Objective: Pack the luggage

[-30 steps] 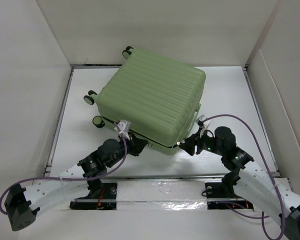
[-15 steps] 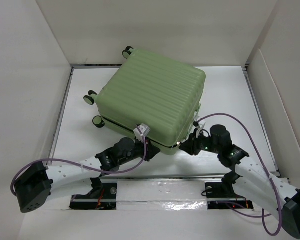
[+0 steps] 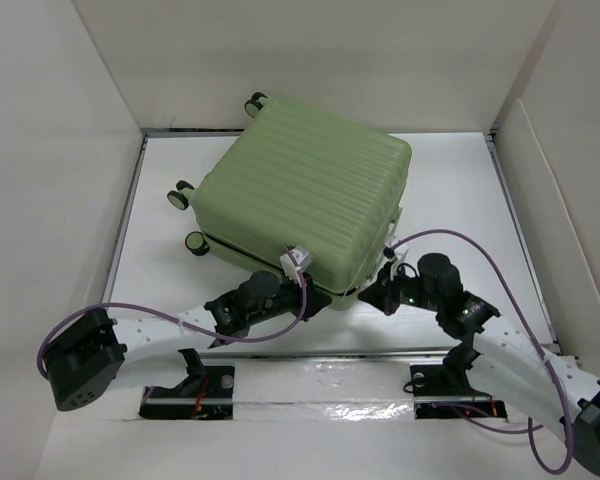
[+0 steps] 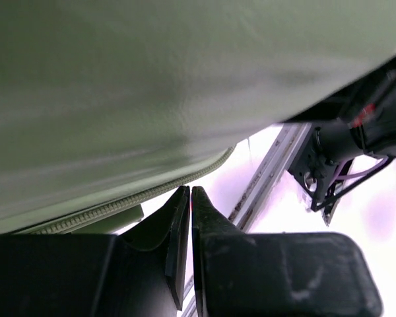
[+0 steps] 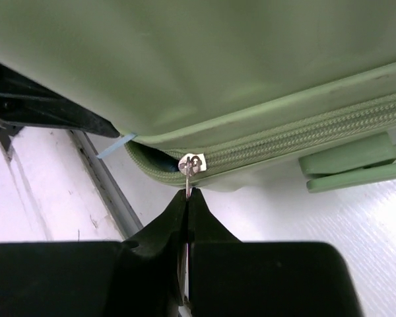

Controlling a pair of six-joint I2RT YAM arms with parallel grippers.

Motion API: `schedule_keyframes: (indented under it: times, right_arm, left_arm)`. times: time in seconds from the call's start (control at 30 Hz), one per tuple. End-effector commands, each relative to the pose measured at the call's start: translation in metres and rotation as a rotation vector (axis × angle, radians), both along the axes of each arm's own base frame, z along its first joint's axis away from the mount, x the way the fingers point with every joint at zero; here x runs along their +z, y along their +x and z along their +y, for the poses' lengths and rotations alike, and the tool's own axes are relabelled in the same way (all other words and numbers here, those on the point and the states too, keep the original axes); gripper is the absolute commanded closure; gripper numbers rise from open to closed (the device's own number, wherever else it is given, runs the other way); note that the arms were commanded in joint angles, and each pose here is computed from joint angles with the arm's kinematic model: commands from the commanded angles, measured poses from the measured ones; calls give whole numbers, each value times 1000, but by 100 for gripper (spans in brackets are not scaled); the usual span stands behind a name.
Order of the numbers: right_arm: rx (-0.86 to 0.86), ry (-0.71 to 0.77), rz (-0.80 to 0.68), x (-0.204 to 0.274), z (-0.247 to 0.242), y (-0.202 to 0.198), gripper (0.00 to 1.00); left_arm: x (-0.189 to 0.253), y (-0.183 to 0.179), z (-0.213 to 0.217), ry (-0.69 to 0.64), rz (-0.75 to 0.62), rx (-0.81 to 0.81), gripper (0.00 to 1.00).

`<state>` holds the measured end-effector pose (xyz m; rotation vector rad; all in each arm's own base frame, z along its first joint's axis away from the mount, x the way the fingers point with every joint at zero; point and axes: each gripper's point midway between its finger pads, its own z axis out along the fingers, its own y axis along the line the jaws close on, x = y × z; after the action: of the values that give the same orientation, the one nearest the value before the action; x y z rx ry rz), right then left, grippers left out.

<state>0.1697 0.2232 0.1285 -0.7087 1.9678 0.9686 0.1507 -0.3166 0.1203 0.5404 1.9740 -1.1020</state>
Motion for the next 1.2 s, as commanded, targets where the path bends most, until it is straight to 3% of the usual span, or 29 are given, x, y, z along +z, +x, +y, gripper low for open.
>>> schedule_keyframes:
  times: [0.0,0.3,0.37,0.47,0.57,0.6,0.67,0.7,0.77,0.8,0.83,0.9,1.0,1.17]
  right_arm:
    - [37,58,-114,46,16,-5,100]
    - [212,-80,-60,57,54,-77,100]
    - [266,-41,-53,64,75,-101,100]
    - [235,60,-90,80,113,-103,100]
    - [44,181,-116,88,140,-78,100]
    - [-119,285,-153,106,138,-52,100]
    - [-209,302,-157,81,132,-39,100]
    - [-262,322,-165,81,129,-31,100]
    - [-295,304,-154,71,126,-27,100]
    - [-309,300,-157,70,123,-25,100]
    - [-323,286,-152,66,121,-24,100]
    - [-335,276,-153,63,119,-22,100]
    - [-332,258,-175,62,120,-21,100]
    - [-315,258,-195,65,122,-17,100]
  left_arm:
    - [35,14,-15,-90,-73,27,97]
    - [70,58,-21,-151,-122,237,97]
    - [68,62,-28,-151,-113,239,97]
    - [72,64,-42,-181,-103,213,97]
    - [71,66,-48,-179,-82,213,98]
    - [73,69,-43,-180,-82,248,94]
    - [68,77,-26,-152,-57,312,80]
    - [63,80,-14,-141,-44,336,66]
    - [78,86,16,-163,-42,394,51]
    - [78,87,30,-165,-30,433,39]
    - [105,84,48,-232,-53,469,33]
    - [109,93,87,-248,-29,605,22]
    - [155,106,152,-369,-65,812,18]
    - [186,146,241,-373,-109,1139,12]
